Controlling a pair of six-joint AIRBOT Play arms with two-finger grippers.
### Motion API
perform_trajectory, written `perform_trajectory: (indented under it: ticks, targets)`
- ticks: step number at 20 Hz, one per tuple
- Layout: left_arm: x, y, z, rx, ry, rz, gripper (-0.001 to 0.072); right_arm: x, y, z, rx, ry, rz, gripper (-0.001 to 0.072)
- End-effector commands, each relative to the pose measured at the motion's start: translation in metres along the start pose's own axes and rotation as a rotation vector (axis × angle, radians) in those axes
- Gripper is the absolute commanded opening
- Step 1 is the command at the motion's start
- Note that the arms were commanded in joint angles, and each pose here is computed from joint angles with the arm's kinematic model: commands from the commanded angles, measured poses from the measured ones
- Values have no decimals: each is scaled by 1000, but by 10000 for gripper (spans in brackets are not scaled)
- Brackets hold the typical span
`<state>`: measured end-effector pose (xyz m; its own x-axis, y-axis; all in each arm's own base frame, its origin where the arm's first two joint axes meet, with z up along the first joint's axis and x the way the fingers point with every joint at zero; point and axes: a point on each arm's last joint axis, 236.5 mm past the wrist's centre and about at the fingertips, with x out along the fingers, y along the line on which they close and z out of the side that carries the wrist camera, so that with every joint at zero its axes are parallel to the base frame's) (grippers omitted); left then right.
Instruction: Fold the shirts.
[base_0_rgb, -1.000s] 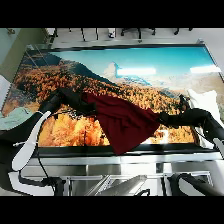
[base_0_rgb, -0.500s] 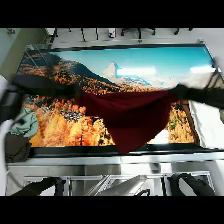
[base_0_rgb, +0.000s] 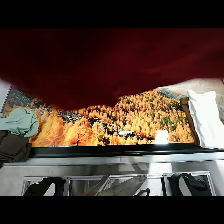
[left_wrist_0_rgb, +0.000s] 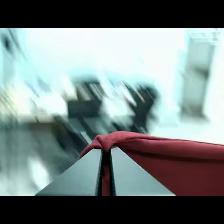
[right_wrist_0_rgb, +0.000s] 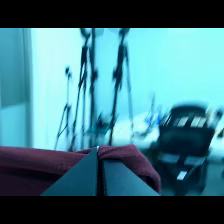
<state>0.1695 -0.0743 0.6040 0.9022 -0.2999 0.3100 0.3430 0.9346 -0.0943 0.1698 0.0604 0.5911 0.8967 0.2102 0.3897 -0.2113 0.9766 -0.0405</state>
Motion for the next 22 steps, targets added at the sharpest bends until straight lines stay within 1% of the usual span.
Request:
perform_trajectory:
  ticks: [1, 3, 6, 8, 10, 11, 14, 17, 20, 22]
  targets:
    - [-48, 9, 45, 92, -163, 149, 19, -33, 4, 51, -121, -122, -67, 16]
    - [-22, 25, 13, 47, -86, 143, 19, -10, -1, 25, -80, -38, -36, 16]
    - [52, 56, -71, -29, 131, 112, 19, 49, -7, -53, 72, 185, 81, 16]
    - [111, 66, -150, -54, 311, 65, 19, 90, -15, -133, 198, 384, 149, 16]
    - [165, 84, -242, -77, 501, 58, 19, 122, -27, -226, 299, 581, 166, 16]
    - [186, 95, -289, -97, 591, 65, 19, 133, -32, -282, 357, 688, 165, 15]
    - [226, 141, -437, -150, 876, 109, 19, 142, -46, -457, 531, 967, 103, 16]
    - [232, 182, -564, -205, 1101, 149, 19, 128, -52, -606, 642, 1155, 6, 15]
    - [225, 206, -656, -256, 1193, 188, 19, 120, -49, -699, 688, 1226, -66, 15]
    - [229, 217, -687, -262, 1168, 215, 19, 124, -57, -731, 686, 1200, -125, 16]
